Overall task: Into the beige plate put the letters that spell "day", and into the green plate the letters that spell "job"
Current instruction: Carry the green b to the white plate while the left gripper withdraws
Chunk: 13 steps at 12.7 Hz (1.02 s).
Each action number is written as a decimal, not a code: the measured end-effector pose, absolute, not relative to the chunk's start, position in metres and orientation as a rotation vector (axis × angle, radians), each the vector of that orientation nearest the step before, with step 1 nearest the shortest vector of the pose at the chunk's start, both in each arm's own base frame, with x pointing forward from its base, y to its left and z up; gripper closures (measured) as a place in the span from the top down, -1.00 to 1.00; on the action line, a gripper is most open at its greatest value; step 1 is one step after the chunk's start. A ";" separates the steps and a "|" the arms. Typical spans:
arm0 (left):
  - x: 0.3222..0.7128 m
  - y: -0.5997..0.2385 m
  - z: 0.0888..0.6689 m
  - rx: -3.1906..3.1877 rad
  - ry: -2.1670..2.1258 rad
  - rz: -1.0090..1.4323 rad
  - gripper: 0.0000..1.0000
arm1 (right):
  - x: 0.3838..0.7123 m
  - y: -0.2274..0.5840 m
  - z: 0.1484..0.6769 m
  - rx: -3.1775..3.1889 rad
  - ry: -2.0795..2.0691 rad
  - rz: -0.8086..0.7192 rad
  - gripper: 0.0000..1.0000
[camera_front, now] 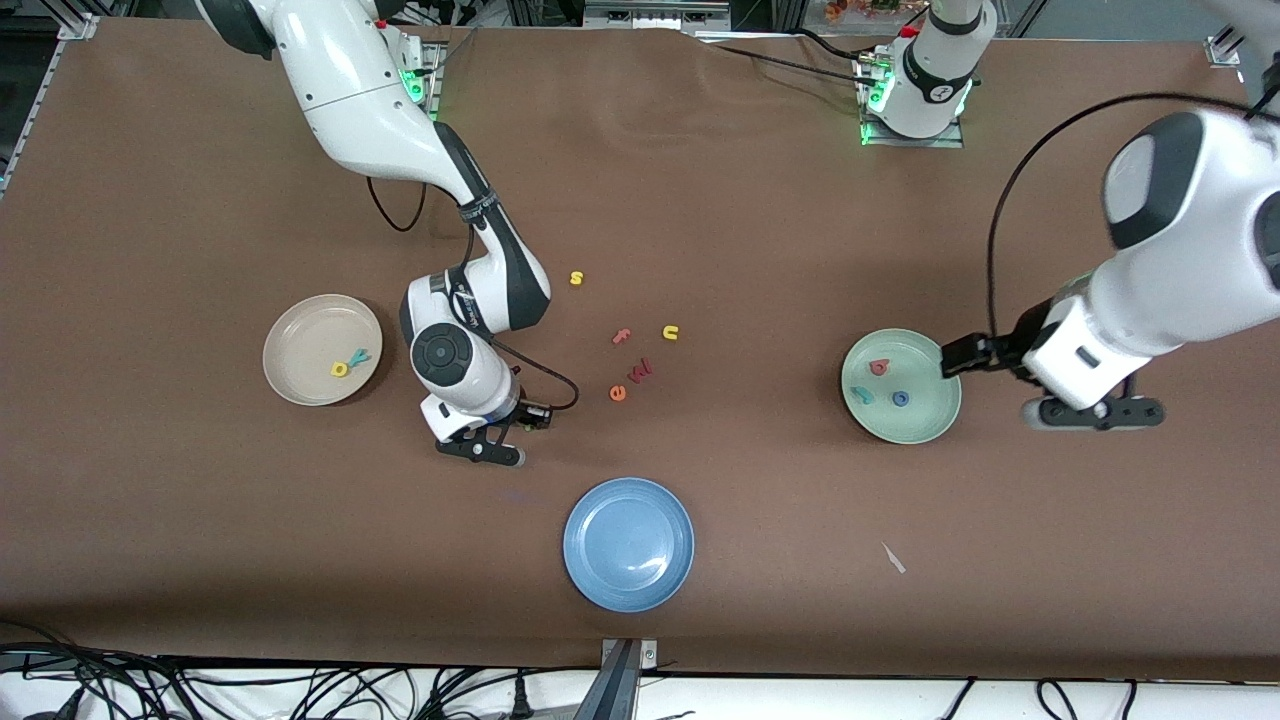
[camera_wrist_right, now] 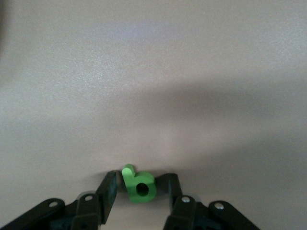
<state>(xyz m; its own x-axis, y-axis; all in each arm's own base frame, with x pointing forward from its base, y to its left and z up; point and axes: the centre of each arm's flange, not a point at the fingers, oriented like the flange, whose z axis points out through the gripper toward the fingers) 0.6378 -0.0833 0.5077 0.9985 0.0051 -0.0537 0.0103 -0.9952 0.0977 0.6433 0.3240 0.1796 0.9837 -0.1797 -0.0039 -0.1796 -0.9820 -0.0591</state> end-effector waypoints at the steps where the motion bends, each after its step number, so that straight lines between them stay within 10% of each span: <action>1: 0.624 -0.078 0.520 3.056 -0.042 -0.074 1.00 | 0.643 0.324 0.180 -3.070 0.278 -0.003 0.01; 13: 0.520 -0.064 0.599 3.108 -0.132 0.026 1.00 | 0.650 0.325 0.194 -3.069 0.270 -0.004 -0.45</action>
<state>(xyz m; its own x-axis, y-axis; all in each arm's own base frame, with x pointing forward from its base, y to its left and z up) 0.5204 -0.0642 0.5991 0.9963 -0.0846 0.0178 -0.0851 -0.9959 0.0299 0.6500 0.3253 0.1938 0.9846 -0.1747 -0.0024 -0.1745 -0.9828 -0.0603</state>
